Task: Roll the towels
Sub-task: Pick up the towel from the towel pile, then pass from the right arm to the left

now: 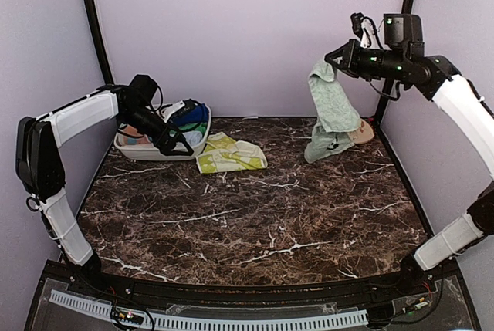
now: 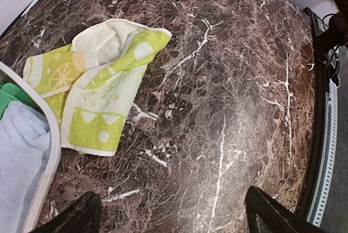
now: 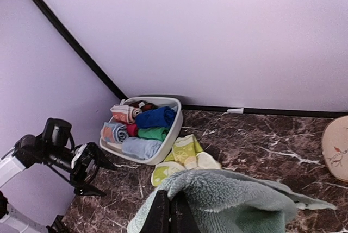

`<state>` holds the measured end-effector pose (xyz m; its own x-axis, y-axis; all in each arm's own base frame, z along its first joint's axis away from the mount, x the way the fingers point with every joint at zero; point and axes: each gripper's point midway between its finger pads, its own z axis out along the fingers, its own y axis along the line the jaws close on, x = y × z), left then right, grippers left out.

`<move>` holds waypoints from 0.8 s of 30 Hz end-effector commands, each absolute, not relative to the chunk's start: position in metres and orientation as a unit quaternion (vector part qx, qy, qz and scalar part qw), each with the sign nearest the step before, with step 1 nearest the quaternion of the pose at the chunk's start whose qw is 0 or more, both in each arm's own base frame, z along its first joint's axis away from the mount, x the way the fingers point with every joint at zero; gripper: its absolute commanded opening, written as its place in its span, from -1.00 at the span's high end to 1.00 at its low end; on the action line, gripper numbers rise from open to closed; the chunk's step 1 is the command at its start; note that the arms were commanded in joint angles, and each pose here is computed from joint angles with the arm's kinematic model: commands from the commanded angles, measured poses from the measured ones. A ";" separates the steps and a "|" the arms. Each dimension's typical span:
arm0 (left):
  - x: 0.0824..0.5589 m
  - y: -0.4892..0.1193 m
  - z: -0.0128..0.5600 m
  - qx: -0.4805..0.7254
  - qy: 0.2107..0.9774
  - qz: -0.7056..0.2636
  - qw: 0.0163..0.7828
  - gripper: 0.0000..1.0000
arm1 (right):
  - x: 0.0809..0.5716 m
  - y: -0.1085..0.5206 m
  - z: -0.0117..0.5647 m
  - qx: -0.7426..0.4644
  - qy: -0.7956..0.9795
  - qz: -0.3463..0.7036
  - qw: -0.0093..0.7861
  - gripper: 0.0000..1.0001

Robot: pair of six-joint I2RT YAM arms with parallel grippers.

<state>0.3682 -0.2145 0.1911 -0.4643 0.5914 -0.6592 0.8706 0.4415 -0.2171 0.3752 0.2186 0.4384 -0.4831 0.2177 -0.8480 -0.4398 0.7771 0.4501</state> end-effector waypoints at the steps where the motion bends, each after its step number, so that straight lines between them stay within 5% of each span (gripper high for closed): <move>1: 0.346 -0.236 0.232 0.466 0.774 -0.332 0.272 -0.89 | 0.359 0.268 0.434 -0.073 0.768 0.420 0.478 1.00; 13: 0.310 -0.290 0.273 0.506 0.707 -0.404 0.283 -0.98 | 0.341 0.418 0.383 -0.131 0.763 0.510 0.376 1.00; 24: 0.307 -0.266 0.278 0.562 0.676 -0.275 0.389 -0.98 | 0.343 0.480 0.319 -0.101 0.765 0.560 0.302 1.00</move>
<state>0.3057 -0.2744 0.2779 -0.1864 0.5022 -0.8444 0.9731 0.2127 -0.0883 0.3401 0.4600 0.3039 -0.8029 0.1197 -0.5839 -0.4759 0.4611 0.7489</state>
